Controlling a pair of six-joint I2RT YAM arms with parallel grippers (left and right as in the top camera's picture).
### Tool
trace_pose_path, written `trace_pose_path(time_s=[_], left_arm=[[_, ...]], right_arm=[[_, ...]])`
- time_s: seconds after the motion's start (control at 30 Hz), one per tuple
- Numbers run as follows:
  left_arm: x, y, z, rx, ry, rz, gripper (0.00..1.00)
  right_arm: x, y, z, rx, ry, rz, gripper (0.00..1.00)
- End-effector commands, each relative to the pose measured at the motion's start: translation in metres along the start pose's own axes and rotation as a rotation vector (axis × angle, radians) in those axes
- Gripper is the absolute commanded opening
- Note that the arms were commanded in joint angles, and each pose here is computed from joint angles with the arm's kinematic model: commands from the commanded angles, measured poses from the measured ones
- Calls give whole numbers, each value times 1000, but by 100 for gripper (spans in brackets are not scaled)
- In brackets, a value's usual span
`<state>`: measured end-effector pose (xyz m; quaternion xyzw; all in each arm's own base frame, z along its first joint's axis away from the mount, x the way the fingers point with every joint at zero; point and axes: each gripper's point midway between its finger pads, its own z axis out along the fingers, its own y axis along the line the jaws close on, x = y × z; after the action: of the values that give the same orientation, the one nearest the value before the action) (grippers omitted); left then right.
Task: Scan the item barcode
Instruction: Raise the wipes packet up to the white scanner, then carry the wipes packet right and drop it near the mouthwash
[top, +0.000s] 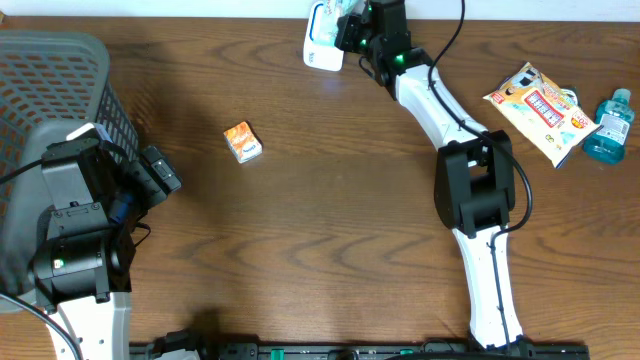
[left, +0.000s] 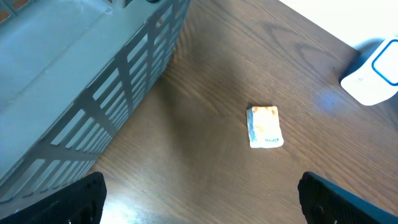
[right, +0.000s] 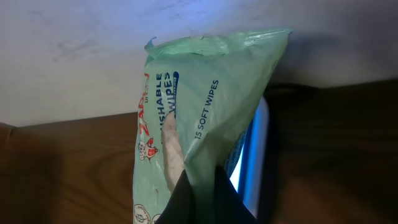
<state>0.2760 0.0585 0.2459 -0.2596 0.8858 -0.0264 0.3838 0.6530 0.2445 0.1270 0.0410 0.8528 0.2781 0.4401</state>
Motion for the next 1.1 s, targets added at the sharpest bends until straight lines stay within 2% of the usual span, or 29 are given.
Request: trace_pose_path(time_s=[0.0,0.17,0.33,0.57,0.73,0.97,1.07], left_arm=[[-3,3,-1,-15,-8,-13,98],[-3,3,-1,-15,-8,-13,98],[-3,3,-1,-15,-8,-13,98],[-3,3,-1,-15,-8,-13,98],[-3,3,-1,-15,-8,-13,98],[-3,3,-1,-15,-8,-13,98],[-3,3,-1,-15,-8,-13,98]], right_arm=[[-22,-10,-9,20,-37,-2,1],[-45,-36,-32,78,-34,29,1],[-72,-74,-75,181,-7,10,1],[-90,-170,-164,521,69,29,1],[-80,-240,-219,713,192,-2,1],[-56,-332,-315,1095,320,89,2],[-49,-359,-348,1164,334,174,1]])
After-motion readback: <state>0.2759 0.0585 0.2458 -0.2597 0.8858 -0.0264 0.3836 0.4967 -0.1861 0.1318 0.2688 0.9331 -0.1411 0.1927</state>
